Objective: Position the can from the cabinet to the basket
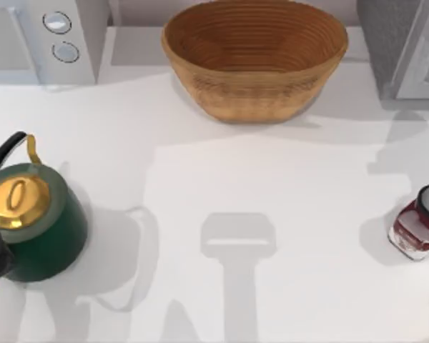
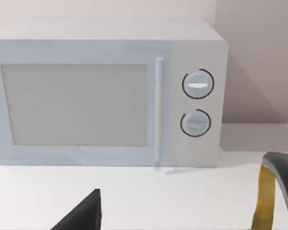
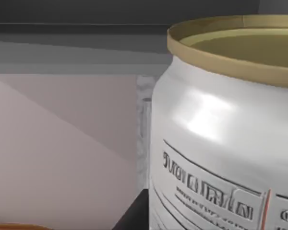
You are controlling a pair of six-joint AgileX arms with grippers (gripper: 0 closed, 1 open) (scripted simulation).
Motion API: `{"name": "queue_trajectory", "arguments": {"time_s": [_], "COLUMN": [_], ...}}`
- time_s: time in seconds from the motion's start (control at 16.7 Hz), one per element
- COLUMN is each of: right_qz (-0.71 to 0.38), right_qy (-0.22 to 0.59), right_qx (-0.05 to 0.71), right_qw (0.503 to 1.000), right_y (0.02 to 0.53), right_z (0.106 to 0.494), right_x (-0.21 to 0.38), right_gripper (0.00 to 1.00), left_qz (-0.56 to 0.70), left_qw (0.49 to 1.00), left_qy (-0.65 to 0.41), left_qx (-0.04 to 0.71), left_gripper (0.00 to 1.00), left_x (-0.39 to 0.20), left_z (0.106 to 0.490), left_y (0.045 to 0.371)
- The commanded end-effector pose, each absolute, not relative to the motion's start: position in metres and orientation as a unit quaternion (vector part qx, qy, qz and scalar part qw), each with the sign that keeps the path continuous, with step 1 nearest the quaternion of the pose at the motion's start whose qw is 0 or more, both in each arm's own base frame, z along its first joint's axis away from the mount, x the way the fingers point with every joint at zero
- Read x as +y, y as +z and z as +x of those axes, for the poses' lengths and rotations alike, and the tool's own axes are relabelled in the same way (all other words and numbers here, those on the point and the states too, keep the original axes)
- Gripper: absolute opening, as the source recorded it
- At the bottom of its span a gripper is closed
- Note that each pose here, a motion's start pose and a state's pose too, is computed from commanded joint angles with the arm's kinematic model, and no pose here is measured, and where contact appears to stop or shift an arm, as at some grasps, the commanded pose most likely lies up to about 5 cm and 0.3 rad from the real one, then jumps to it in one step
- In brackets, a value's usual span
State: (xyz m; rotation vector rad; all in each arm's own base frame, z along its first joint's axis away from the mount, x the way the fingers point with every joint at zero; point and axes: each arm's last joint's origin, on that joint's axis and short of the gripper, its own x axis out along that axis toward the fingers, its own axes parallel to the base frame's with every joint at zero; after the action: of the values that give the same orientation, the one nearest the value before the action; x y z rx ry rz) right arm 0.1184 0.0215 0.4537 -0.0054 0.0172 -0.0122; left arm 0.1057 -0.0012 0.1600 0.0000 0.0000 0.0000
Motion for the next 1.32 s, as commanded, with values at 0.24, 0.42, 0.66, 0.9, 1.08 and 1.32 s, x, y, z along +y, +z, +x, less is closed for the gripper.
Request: {"name": "queue_trajectory", "arguments": {"time_s": [0.24,0.42,0.66,0.9,1.08,1.32], "right_qz": [-0.004,-0.002,0.0,0.0,0.0,0.001], "right_qy": [-0.005,-0.004,-0.002,0.0,0.0,0.001], "right_qx": [0.029,0.034,0.019,0.002,0.0,0.008], "right_qw": [1.0,0.999,1.0,1.0,1.0,1.0], "right_y": [0.352,0.274,0.198,0.163,0.16,0.157], "right_z": [0.112,0.108,0.105,0.106,0.106,0.106], "right_x": [0.012,0.007,0.002,-0.001,-0.001,-0.001], "right_gripper": [0.0,0.0,0.0,0.0,0.0,0.0], "left_qz": [0.0,0.0,0.0,0.0,0.0,0.0], "left_qw": [1.0,1.0,1.0,1.0,1.0,1.0], "left_qy": [0.0,0.0,0.0,0.0,0.0,0.0], "left_qx": [0.0,0.0,0.0,0.0,0.0,0.0], "left_gripper": [1.0,1.0,1.0,1.0,1.0,1.0], "left_x": [-0.001,-0.001,-0.001,-0.001,-0.001,-0.001], "left_z": [0.106,0.106,0.106,0.106,0.106,0.106], "left_y": [0.16,0.16,0.16,0.16,0.16,0.16]}}
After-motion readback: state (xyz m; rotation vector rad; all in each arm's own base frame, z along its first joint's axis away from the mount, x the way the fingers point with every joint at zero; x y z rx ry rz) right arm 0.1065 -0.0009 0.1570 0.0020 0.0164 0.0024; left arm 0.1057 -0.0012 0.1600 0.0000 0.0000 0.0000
